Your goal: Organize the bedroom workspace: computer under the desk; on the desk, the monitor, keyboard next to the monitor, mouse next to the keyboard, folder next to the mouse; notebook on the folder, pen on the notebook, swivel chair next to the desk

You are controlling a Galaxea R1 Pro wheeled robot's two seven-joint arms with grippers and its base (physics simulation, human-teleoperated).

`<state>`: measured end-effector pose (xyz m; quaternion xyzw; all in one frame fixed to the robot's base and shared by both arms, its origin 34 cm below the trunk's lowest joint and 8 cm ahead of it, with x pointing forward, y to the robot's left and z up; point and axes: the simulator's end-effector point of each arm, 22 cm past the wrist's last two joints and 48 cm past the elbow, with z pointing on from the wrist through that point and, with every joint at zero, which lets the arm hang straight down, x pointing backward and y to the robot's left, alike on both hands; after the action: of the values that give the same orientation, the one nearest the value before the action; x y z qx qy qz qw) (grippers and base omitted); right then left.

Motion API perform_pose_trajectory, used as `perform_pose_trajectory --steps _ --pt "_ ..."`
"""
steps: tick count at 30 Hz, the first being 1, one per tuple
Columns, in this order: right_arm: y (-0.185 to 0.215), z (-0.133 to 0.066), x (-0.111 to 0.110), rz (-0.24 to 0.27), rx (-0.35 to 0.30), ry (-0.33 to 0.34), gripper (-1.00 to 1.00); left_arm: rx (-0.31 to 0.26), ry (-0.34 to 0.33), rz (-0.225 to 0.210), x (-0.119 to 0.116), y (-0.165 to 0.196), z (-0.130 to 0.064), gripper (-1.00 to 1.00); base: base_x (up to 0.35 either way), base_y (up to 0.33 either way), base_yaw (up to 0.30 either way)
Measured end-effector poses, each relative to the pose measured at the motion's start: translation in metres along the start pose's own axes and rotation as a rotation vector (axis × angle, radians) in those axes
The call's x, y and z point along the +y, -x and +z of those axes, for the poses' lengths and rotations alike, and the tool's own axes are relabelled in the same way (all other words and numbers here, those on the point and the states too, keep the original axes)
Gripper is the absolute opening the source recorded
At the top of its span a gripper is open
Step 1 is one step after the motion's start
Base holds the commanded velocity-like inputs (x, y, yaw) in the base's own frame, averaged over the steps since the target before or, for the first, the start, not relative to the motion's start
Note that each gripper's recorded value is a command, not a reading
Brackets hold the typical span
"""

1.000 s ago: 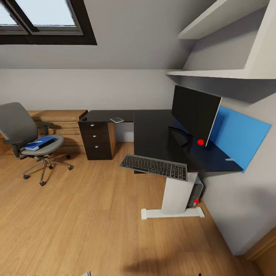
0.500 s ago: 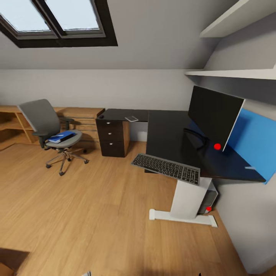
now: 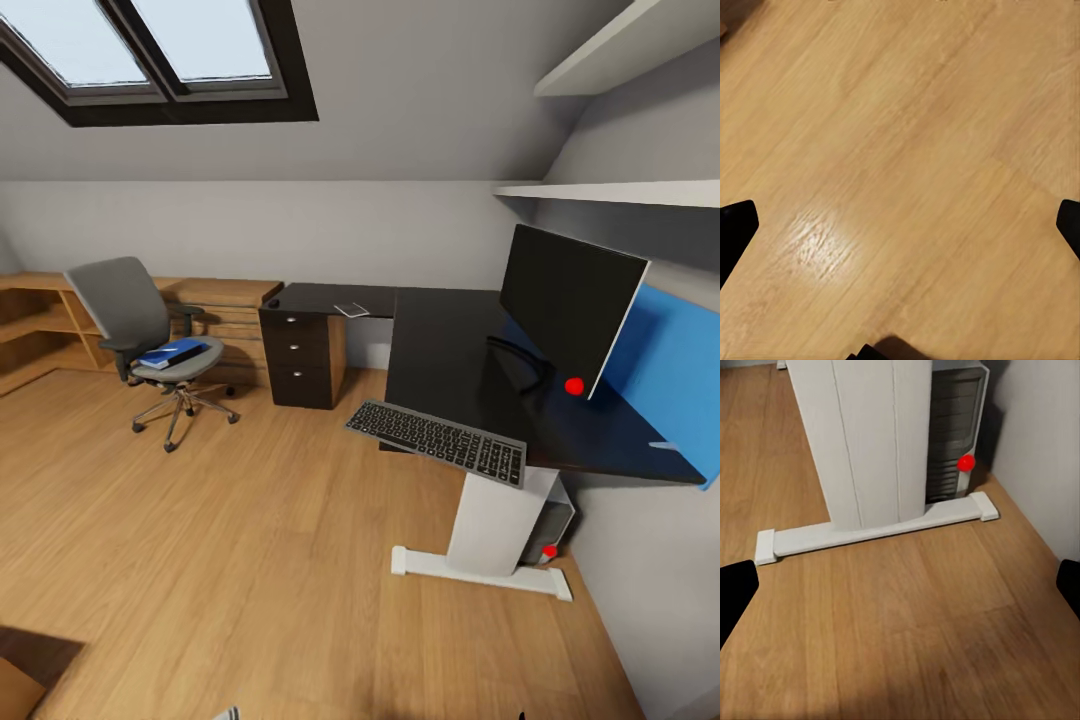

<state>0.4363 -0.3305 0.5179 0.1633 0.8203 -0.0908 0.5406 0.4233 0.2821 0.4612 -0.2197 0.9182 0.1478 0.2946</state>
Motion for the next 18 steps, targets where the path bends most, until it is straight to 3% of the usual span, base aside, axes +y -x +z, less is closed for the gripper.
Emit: perform_pose_trajectory --steps 1,2,3,5,6,7,9,12,13,16,18 --pt "0.000 0.000 -0.001 -0.001 0.000 -0.001 1.00 -0.002 -0.003 -0.001 -0.001 0.001 0.000 1.00 0.000 0.000 0.000" --pt "0.015 0.011 -0.014 -0.005 -0.036 -0.012 1.00 -0.016 -0.053 -0.034 -0.022 0.011 -0.006 1.00 0.000 0.000 0.000" --pt "0.022 0.016 -0.014 -0.009 -0.052 -0.005 1.00 -0.017 -0.065 -0.045 -0.028 0.014 -0.008 1.00 0.000 0.000 0.000" --pt "0.057 0.042 -0.012 0.004 -0.125 0.011 1.00 -0.027 -0.111 -0.072 -0.042 0.027 -0.013 1.00 0.000 0.000 0.000" --pt "0.074 0.082 -0.027 0.003 -0.053 0.014 1.00 -0.056 -0.163 -0.112 -0.053 0.061 -0.021 1.00 0.000 0.000 0.000" --pt "0.122 0.107 -0.019 0.026 -0.125 0.046 1.00 -0.057 -0.187 -0.128 -0.061 0.070 -0.027 1.00 0.000 0.000 0.000" --pt "0.166 0.142 -0.039 0.102 -0.075 0.028 1.00 -0.025 -0.200 -0.151 -0.067 0.101 -0.038 1.00 0.000 0.000 0.000" --pt "0.193 0.160 -0.062 0.226 -0.033 -0.022 1.00 0.003 -0.216 -0.182 -0.073 0.127 -0.045 1.00 0.000 0.000 0.000" --pt "0.208 0.169 -0.072 0.311 -0.005 -0.040 1.00 0.014 -0.229 -0.209 -0.077 0.146 -0.049 1.00 0.000 0.000 0.000" --pt "0.251 0.191 -0.073 0.468 0.081 -0.012 1.00 0.021 -0.280 -0.281 -0.084 0.193 -0.063 1.00 0.000 0.000 0.000" --pt "0.267 0.196 -0.069 0.515 0.115 0.014 1.00 0.014 -0.310 -0.299 -0.090 0.208 -0.072 1.00 0.000 0.000 0.000"
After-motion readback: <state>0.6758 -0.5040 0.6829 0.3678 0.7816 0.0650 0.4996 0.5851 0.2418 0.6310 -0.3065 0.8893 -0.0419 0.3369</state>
